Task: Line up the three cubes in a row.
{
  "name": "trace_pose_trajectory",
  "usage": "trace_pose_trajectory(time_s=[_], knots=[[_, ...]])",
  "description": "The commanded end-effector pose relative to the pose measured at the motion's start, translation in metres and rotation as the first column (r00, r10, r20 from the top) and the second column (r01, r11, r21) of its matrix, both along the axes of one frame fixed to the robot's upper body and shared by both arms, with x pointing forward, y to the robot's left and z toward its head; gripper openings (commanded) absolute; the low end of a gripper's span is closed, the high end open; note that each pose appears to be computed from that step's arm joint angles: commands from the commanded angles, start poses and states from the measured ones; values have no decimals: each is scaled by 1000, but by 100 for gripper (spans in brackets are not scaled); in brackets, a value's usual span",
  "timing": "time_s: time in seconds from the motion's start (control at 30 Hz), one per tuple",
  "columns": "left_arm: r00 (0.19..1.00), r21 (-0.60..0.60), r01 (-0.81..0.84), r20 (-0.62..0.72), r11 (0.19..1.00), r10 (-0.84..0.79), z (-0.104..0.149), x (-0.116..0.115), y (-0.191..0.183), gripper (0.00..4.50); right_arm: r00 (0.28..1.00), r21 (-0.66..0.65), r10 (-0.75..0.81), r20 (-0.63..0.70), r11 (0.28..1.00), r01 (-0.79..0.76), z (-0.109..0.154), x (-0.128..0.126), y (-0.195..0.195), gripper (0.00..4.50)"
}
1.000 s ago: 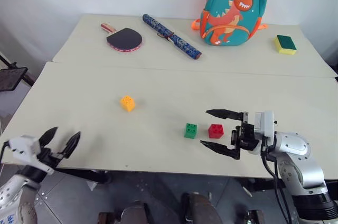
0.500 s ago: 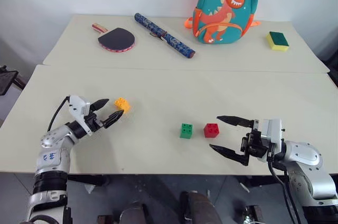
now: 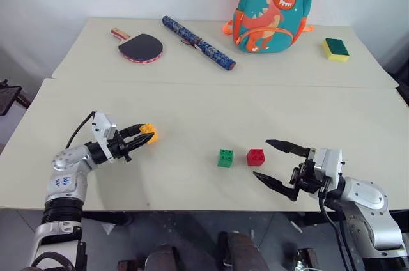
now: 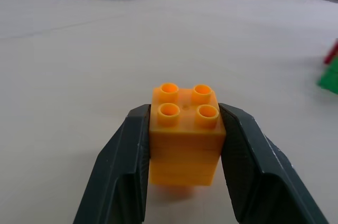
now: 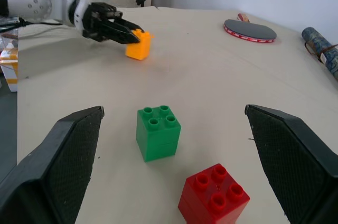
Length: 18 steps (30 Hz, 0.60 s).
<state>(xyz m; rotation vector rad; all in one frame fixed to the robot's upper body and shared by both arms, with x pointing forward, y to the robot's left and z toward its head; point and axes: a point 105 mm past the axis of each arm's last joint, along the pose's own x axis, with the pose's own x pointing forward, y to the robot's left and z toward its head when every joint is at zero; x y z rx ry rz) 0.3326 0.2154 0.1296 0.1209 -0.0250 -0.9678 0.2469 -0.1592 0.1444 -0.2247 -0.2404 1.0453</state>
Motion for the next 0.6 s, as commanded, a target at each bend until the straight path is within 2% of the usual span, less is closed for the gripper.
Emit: trace_pose_trajectory(time_s=[0.03, 0.13, 0.2, 0.27, 0.37, 0.6], knots=[[986, 38, 156, 60, 987, -158, 17, -10, -18, 149, 997, -12, -20, 70, 1000, 21, 15, -3, -7, 450], [916, 135, 372, 107, 918, -387, 18, -14, -59, 149, 997, -21, -23, 67, 999, 25, 15, -2, -9, 450], [879, 149, 450, 97, 880, -466, 15, -14, -73, 149, 998, -23, -22, 67, 999, 23, 15, -2, -9, 450], [862, 128, 491, 73, 861, -502, 11, -12, -80, 149, 998, -24, -19, 67, 1000, 20, 15, -2, -8, 450], [829, 165, 549, 22, 819, -559, -1, -9, -86, 149, 1000, -21, -7, 31, 1000, 8, 16, -7, -8, 450], [794, 166, 598, 9, 784, -607, -6, -2, -99, 149, 999, -37, -46, 17, 998, 47, 14, -15, -15, 450]])
